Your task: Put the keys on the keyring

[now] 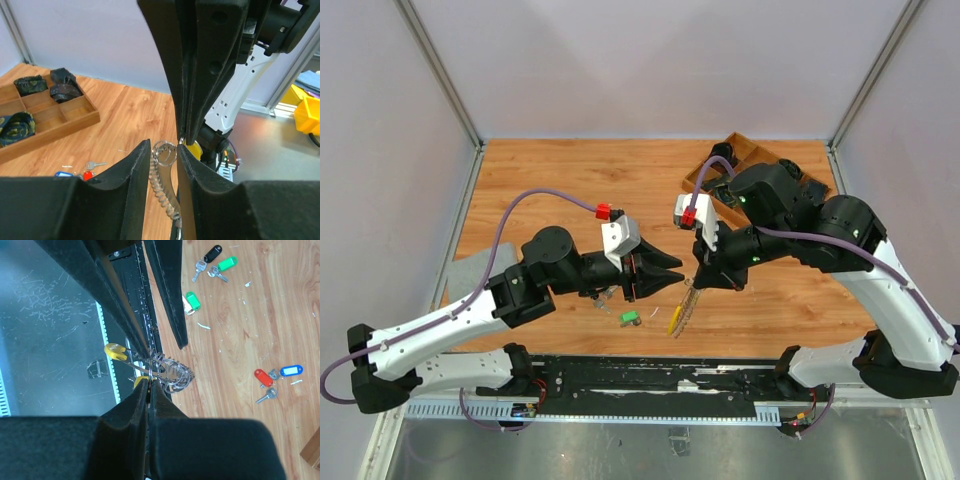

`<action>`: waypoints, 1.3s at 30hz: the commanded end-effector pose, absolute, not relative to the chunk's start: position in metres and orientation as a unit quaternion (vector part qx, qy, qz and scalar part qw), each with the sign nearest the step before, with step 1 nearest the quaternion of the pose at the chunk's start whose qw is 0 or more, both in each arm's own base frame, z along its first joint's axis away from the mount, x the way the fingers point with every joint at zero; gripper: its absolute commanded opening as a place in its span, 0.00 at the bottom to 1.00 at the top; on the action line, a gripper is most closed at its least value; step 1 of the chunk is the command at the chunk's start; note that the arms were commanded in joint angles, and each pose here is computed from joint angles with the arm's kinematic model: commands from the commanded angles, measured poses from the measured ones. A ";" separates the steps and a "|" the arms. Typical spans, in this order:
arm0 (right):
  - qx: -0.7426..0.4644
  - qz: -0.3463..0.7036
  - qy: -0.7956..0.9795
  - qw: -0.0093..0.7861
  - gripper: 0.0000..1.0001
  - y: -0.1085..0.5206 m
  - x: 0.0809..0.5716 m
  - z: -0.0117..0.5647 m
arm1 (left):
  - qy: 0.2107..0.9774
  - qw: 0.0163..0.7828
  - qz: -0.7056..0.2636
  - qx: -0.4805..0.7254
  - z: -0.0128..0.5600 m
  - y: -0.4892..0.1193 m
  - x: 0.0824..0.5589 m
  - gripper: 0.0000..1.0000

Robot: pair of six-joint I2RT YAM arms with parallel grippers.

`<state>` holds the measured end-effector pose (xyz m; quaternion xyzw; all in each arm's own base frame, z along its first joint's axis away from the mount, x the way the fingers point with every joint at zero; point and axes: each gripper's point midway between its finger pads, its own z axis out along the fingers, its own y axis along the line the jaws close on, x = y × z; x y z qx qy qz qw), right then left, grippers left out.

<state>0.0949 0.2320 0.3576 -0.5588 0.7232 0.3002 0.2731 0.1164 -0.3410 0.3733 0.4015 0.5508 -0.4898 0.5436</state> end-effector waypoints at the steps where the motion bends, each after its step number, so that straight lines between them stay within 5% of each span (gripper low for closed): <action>1: -0.566 0.332 0.704 0.271 0.01 0.242 0.085 0.362 | 0.524 0.547 -0.501 0.418 0.390 -0.343 0.108 0.31; 23: -0.569 0.352 0.688 0.282 0.01 0.250 0.083 0.368 | 0.528 0.526 -0.500 0.441 0.382 -0.346 0.102 0.22; 39: -0.570 0.318 0.705 0.278 0.01 0.240 0.090 0.357 | 0.529 0.540 -0.497 0.426 0.388 -0.337 0.104 0.31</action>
